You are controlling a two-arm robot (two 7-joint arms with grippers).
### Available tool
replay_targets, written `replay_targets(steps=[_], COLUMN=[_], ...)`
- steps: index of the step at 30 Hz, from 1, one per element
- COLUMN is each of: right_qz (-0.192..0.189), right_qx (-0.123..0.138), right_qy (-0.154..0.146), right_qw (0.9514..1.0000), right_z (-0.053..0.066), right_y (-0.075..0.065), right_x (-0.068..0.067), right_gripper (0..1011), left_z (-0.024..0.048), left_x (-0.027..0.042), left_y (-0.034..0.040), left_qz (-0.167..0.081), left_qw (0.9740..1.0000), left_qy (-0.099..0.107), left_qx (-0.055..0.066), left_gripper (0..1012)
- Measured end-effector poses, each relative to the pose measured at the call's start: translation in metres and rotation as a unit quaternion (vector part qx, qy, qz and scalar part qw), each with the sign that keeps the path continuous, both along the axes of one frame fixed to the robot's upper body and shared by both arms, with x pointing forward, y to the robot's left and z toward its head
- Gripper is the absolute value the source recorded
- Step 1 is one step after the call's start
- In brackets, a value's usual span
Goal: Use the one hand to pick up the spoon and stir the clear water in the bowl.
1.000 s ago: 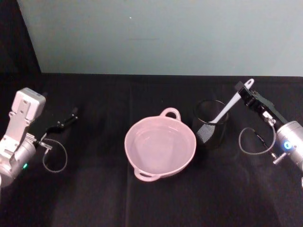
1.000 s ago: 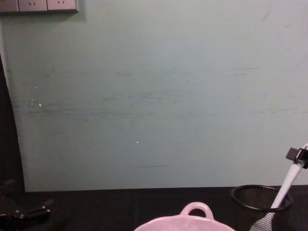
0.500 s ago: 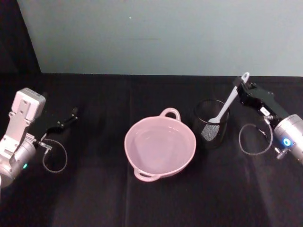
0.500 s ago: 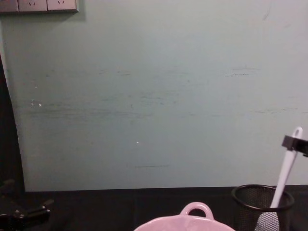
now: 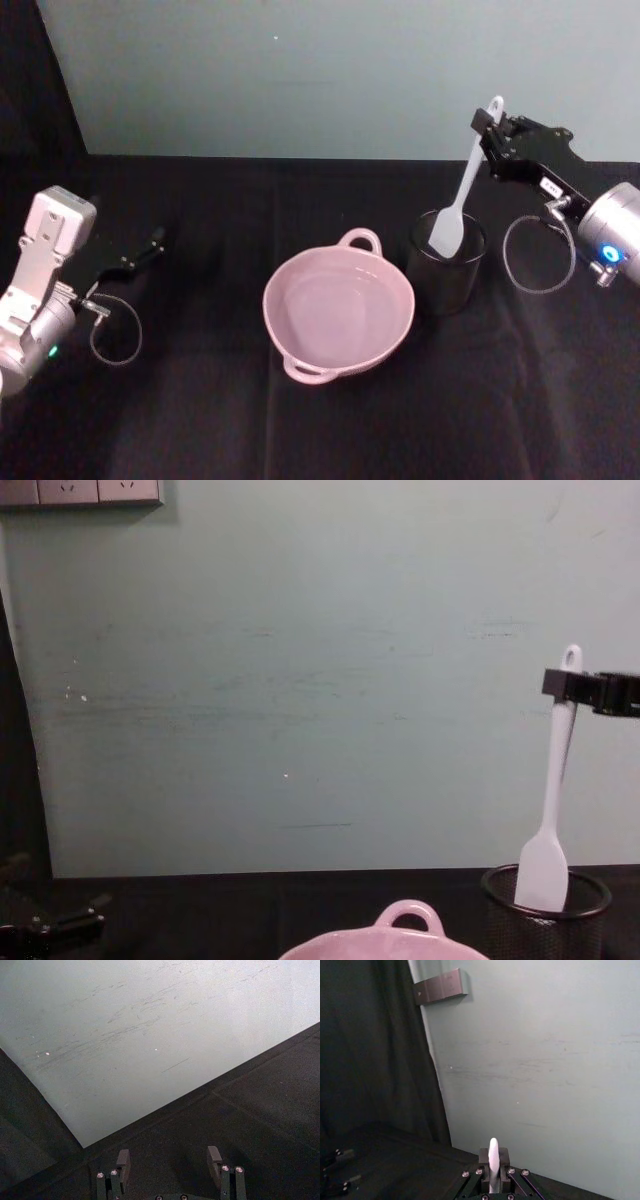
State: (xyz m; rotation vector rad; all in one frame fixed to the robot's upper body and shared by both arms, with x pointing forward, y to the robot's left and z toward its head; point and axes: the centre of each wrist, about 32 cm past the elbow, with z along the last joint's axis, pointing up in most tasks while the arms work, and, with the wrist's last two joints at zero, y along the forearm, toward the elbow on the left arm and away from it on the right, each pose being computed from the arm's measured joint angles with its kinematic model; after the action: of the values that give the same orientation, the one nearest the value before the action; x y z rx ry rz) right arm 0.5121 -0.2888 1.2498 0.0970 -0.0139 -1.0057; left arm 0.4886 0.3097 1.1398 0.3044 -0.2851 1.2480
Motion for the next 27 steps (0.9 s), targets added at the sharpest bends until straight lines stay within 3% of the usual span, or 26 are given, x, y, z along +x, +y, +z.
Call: replay_targets(steps=[5,8,27], right_qz=[0.006,0.006,0.005], right_qx=[-0.019,-0.023,-0.022], right_qy=[0.000,-0.002,-0.002], right_qw=[0.9998,0.9997,0.9997], right_z=[0.015,0.018,0.018], right_y=[0.004,0.004,0.004], right_x=[-0.003,-0.004,-0.005], right_gripper=[118,118,118], left_z=[0.0000,0.0000,0.0000], left_x=[0.0000,0.0000,0.0000], left_y=[0.0000,0.0000,0.0000], left_qz=[0.000,0.000,0.000], left_qw=[1.0000,1.0000,1.0000], left_qy=[0.000,0.000,0.000], left_qx=[0.000,0.000,0.000], left_gripper=[1011,1011,1011])
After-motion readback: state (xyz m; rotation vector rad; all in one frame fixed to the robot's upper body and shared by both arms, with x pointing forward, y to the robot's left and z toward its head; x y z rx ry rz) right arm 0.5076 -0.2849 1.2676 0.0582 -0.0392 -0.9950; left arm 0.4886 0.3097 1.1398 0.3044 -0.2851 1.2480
